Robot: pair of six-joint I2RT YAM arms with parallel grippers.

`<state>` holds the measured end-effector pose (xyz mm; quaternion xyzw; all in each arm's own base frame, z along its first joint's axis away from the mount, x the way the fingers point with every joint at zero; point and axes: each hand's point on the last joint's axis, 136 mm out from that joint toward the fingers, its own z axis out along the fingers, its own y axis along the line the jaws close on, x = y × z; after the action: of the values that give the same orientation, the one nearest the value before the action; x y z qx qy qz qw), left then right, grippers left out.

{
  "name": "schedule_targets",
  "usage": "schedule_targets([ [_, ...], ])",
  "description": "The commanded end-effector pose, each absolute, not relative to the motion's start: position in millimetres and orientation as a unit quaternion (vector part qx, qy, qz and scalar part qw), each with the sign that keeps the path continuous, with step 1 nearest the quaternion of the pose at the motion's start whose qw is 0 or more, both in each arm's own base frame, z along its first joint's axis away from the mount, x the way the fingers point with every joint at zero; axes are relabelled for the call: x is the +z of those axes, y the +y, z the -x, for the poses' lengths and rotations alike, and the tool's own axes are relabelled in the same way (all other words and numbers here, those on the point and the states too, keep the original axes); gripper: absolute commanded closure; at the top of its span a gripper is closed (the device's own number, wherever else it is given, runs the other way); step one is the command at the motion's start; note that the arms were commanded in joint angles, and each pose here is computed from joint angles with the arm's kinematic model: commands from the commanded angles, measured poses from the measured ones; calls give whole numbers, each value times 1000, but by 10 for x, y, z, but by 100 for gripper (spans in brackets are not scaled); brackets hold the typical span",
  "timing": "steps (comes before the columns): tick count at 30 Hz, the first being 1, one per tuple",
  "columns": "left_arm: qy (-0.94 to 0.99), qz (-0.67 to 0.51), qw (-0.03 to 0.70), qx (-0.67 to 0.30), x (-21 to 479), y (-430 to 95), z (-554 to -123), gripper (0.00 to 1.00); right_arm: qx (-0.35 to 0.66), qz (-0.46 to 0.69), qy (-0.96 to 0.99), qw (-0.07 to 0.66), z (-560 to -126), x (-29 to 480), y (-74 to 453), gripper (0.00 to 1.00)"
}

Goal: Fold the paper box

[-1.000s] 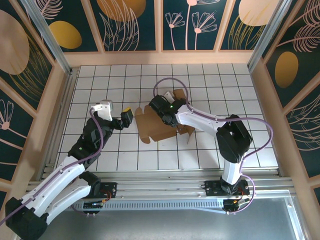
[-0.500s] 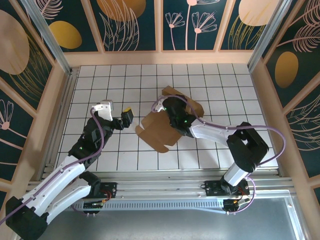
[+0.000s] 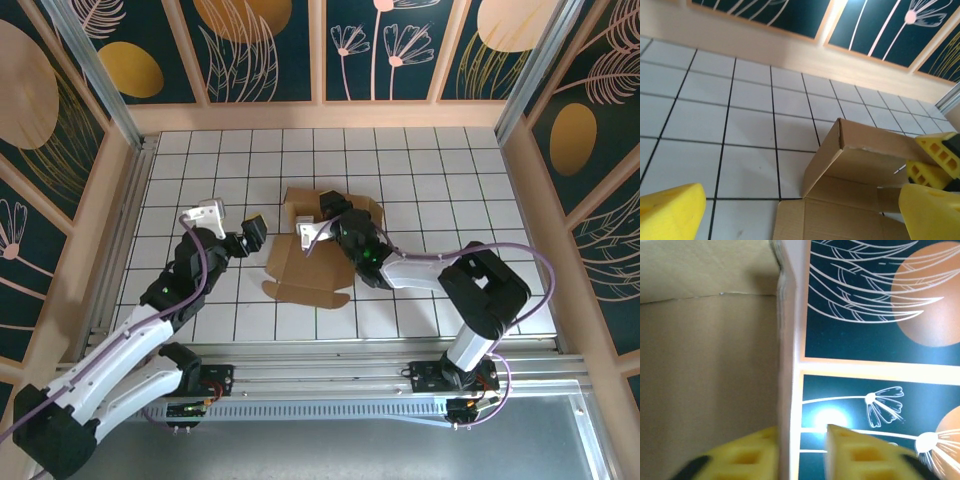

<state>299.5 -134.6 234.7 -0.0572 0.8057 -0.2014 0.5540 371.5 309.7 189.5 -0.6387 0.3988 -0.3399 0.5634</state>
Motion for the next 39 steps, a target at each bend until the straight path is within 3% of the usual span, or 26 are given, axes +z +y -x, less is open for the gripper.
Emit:
schedule_targets([
  [1,819,76,521,-227,2449,-1464,-3055,1,-311,598,398,622,-3633,2181,3142,58],
  [7,855,24,450,-255,2534,-1867,-3266,8,-239,553,444,664,-3314,2489,3074,45],
  [12,881,-20,386,-275,2439,-2079,-3610,12,-57,395,574,715,-3067,3002,2887,35],
  [15,887,-54,343,-304,2324,-2137,-3807,16,144,193,727,643,-3127,3160,2693,36],
  [17,893,-90,299,-325,2214,-2281,-3857,18,249,35,807,534,-3161,3037,2546,40],
  [19,899,-104,271,-329,2096,-2359,-3906,19,302,-54,839,450,-3110,2891,2491,41],
  [26,908,-85,250,-326,1803,-2402,-4219,25,300,-173,870,351,-3309,2378,2213,38],
  [34,909,-84,212,-349,1500,-2473,-4113,37,331,-174,887,270,-3488,1986,2368,34],
  [39,912,-86,205,-345,1411,-2464,-4097,42,320,-189,890,263,-3539,1824,2365,33],
])
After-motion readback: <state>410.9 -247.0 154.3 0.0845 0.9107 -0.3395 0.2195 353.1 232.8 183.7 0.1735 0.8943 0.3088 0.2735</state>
